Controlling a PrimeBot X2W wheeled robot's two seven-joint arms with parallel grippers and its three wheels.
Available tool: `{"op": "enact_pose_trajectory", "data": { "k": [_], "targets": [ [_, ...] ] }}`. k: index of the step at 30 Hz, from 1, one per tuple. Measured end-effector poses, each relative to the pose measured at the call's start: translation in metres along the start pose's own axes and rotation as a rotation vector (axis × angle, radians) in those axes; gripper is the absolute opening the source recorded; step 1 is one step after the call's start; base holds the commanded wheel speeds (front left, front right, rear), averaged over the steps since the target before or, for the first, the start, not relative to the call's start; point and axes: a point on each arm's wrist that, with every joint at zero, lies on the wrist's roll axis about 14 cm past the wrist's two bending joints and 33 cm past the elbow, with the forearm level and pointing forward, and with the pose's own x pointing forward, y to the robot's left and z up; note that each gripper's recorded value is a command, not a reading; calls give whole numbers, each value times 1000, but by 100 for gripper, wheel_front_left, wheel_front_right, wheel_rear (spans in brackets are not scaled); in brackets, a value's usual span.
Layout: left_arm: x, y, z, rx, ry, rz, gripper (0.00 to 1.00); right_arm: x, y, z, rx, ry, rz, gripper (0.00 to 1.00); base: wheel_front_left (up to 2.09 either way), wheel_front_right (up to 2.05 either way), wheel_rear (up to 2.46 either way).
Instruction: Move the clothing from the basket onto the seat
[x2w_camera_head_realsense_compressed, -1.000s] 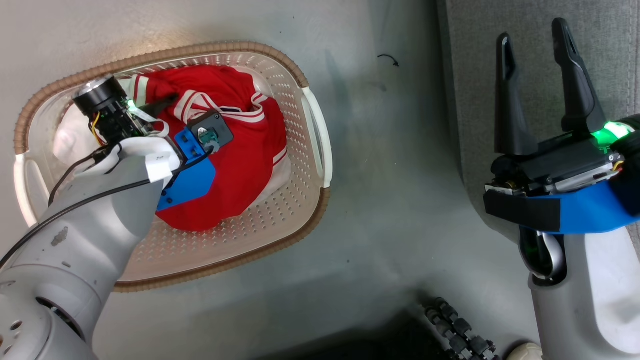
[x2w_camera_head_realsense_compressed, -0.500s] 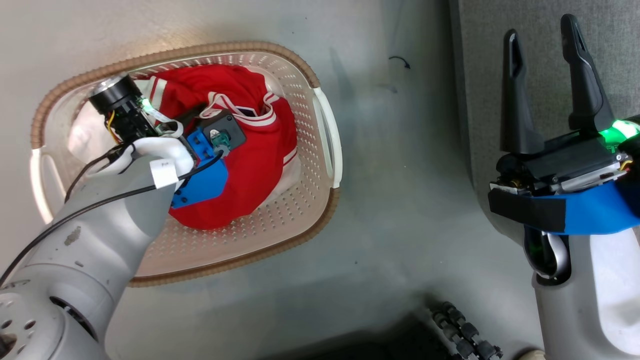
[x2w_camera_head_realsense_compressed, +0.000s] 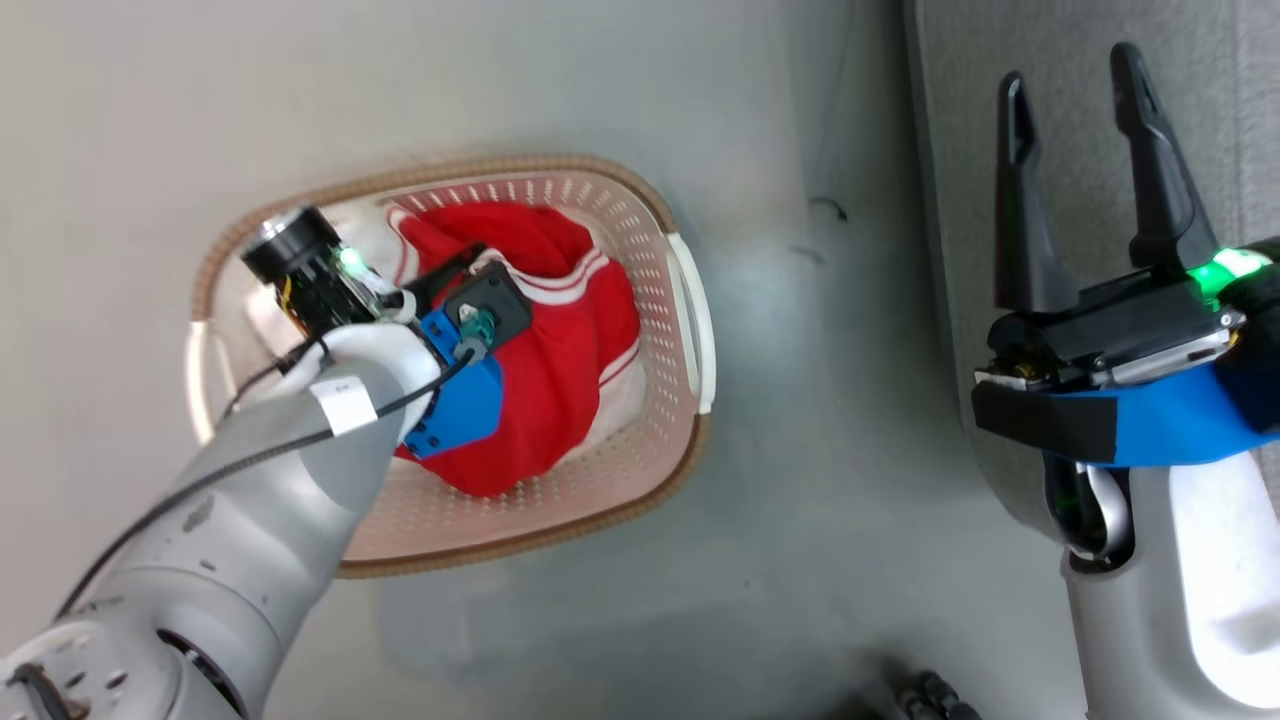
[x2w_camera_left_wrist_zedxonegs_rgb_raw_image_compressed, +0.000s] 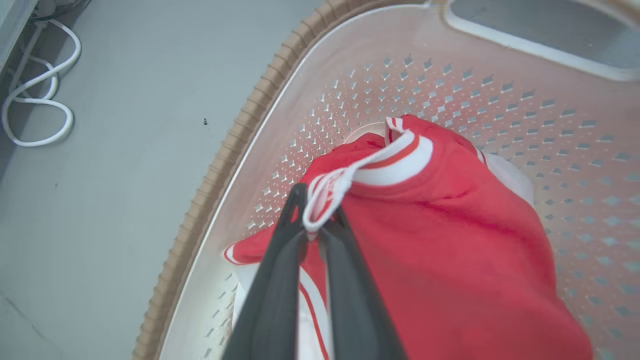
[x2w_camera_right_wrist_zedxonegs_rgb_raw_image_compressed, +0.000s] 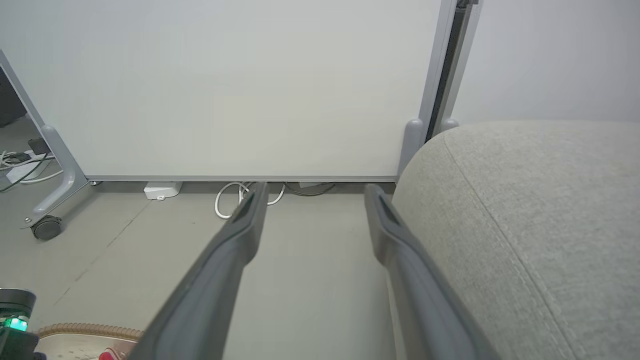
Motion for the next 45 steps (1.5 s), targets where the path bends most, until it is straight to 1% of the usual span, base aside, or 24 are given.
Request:
{"op": "enact_pose_trajectory", "data": {
  "k": [4, 9, 14, 26, 30, 31, 32, 36, 45],
  "targets": [
    [-19, 4, 15, -28, -35, 49, 0, -4, 5, 16, 4, -24, 7, 100, 0, 0, 0],
    [-46, 14, 48, -72, -132, 131, 0, -14, 12, 35, 8, -48, 17, 100, 0, 0, 0],
    [-79, 22, 66, -107, -199, 209, 0, -23, 20, 57, 11, -82, 31, 100, 0, 0, 0],
    [-165, 43, 126, -141, -419, 410, 0, -51, 38, 108, 24, -173, 65, 100, 0, 0, 0],
    [-195, 50, 148, -133, -504, 474, 0, -60, 43, 120, 27, -197, 75, 100, 0, 0, 0],
    [-211, 54, 158, -128, -547, 509, 0, -65, 45, 126, 28, -207, 79, 100, 0, 0, 0],
    [-211, 54, 158, -128, -547, 509, 0, -65, 45, 126, 28, -207, 79, 100, 0, 0, 0],
    [-243, 59, 185, -103, -644, 564, 0, -76, 48, 137, 29, -228, 85, 100, 0, 0, 0],
    [-304, 50, 241, -18, -836, 620, 0, -97, 53, 152, 34, -257, 94, 100, 0, 0, 0]
  ]
}}
